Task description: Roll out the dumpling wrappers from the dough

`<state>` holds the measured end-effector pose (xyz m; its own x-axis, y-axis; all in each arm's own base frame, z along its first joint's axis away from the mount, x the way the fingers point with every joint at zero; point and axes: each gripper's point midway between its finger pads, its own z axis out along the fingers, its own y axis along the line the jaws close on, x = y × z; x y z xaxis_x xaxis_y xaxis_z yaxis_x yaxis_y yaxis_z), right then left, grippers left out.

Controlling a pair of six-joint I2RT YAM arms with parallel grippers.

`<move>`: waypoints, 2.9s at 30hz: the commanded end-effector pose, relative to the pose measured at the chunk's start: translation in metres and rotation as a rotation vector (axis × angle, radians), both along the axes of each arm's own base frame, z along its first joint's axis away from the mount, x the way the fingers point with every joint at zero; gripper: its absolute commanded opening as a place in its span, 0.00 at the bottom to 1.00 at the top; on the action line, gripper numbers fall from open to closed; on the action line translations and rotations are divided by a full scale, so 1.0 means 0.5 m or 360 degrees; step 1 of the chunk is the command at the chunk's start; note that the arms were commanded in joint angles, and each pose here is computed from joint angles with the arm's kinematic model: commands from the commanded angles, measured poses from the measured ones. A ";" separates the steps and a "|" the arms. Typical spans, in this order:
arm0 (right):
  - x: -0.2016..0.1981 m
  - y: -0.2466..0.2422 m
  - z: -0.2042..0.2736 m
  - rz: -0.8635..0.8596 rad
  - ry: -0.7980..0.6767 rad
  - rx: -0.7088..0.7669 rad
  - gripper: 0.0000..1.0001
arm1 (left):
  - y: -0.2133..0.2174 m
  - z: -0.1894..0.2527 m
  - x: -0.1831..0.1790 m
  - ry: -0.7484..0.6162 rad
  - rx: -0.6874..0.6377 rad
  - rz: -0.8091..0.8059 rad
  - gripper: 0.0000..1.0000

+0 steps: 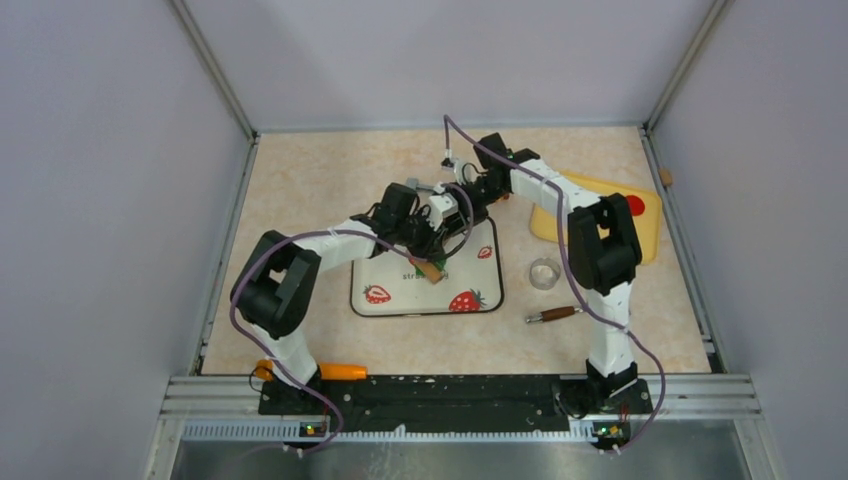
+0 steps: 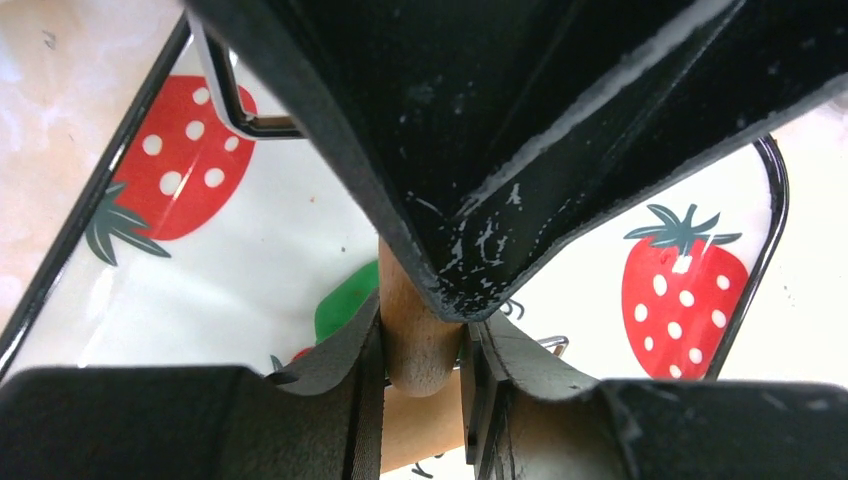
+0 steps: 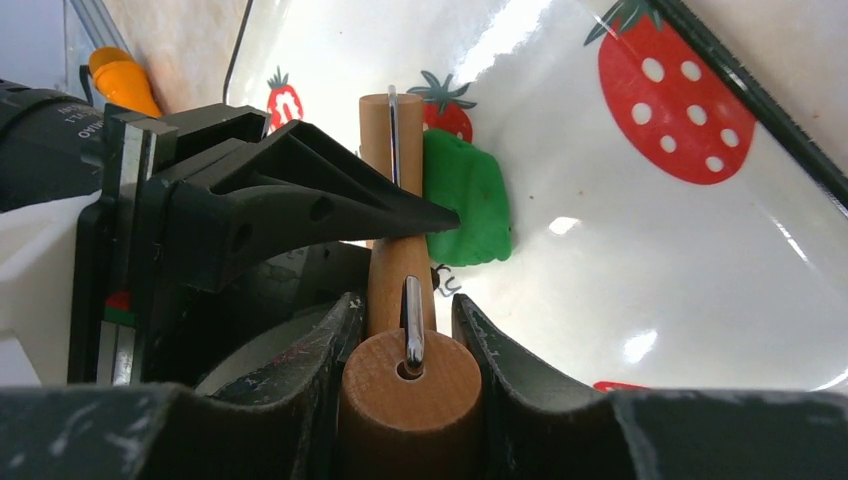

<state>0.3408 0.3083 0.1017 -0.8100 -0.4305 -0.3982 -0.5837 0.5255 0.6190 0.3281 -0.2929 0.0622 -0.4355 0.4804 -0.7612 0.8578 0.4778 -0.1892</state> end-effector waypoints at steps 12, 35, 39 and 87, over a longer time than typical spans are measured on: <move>0.005 0.082 0.065 0.0156 -0.0258 0.0033 0.00 | 0.035 0.160 -0.027 -0.0135 -0.0181 -0.0003 0.00; 0.018 0.019 -0.062 0.0104 -0.0201 -0.0214 0.00 | -0.006 0.037 0.031 0.0070 -0.0107 0.0052 0.00; -0.003 0.023 -0.089 0.0120 -0.0158 -0.0272 0.00 | 0.010 0.004 -0.003 0.0190 -0.0084 0.0077 0.00; -0.033 0.077 -0.091 0.0173 -0.0172 -0.0339 0.00 | 0.025 0.020 0.011 0.0481 -0.0402 0.0192 0.00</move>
<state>0.3636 0.3169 0.1108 -0.8240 -0.4056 -0.3956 -0.5651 0.6384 0.5226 0.3495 -0.2890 0.0691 -0.5255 0.3330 -0.7829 0.8278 0.4127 -0.3801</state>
